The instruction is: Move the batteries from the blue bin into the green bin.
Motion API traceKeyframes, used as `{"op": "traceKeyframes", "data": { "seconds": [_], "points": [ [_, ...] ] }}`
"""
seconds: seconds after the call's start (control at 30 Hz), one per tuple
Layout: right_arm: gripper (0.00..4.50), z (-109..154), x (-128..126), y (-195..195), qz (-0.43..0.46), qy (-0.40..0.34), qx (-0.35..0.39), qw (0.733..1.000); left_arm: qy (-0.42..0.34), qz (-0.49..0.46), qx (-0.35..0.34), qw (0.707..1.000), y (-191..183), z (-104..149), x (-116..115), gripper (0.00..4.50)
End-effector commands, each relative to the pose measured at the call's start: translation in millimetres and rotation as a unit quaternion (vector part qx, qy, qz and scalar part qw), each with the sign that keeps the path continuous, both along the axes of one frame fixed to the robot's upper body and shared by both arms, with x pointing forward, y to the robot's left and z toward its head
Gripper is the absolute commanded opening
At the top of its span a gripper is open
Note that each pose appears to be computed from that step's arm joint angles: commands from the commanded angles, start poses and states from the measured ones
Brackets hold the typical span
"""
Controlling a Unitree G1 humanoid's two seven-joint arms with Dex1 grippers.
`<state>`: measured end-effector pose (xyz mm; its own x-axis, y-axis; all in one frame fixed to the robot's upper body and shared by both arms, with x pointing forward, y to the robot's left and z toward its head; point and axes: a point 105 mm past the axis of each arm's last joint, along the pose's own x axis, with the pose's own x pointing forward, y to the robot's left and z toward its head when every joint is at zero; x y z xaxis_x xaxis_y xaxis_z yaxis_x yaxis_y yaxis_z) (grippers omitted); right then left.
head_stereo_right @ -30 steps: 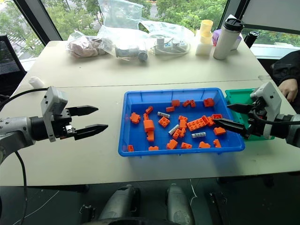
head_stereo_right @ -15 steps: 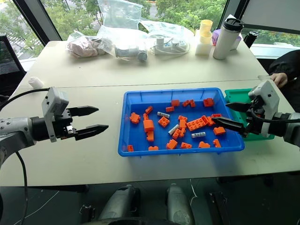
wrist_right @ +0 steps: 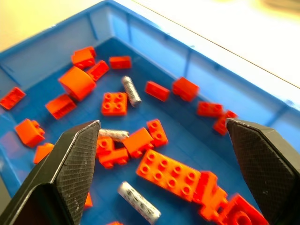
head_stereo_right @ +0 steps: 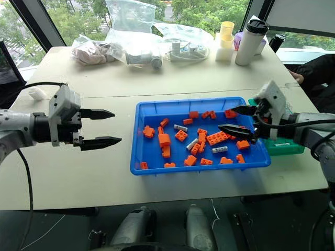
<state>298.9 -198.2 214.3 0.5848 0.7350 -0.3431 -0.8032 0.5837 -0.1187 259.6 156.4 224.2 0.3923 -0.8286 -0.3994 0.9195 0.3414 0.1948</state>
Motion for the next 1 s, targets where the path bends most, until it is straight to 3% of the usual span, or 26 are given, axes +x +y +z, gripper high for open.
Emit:
{"op": "traceKeyframes", "data": {
  "seconds": [0.03, 0.23, 0.43, 0.97, 1.0],
  "points": [
    [4.4, 3, 15, 32, 0.046, -0.01, -0.005, 0.999, -0.012, -0.039, 0.037, 0.998, -1, 3, -3, 4.5],
    [4.4, -17, 36, 77, 0.096, 0.004, -0.058, 0.994, -0.024, -0.025, 0.034, 0.999, -1, -1, 4, 4.5],
    [4.4, -34, 70, 91, 0.057, 0.02, -0.104, 0.993, -0.024, -0.01, 0.032, 0.999, -3, -10, 2, 4.5],
    [4.4, -71, 87, 110, 0.082, 0.024, -0.202, 0.976, -0.015, 0.006, 0.021, 1.0, -7, -20, -3, 4.5],
    [4.19, -76, 89, 107, 0.076, 0.021, -0.217, 0.973, -0.015, 0.007, 0.022, 1.0, -8, -22, -3, 4.5]
  ]
}}
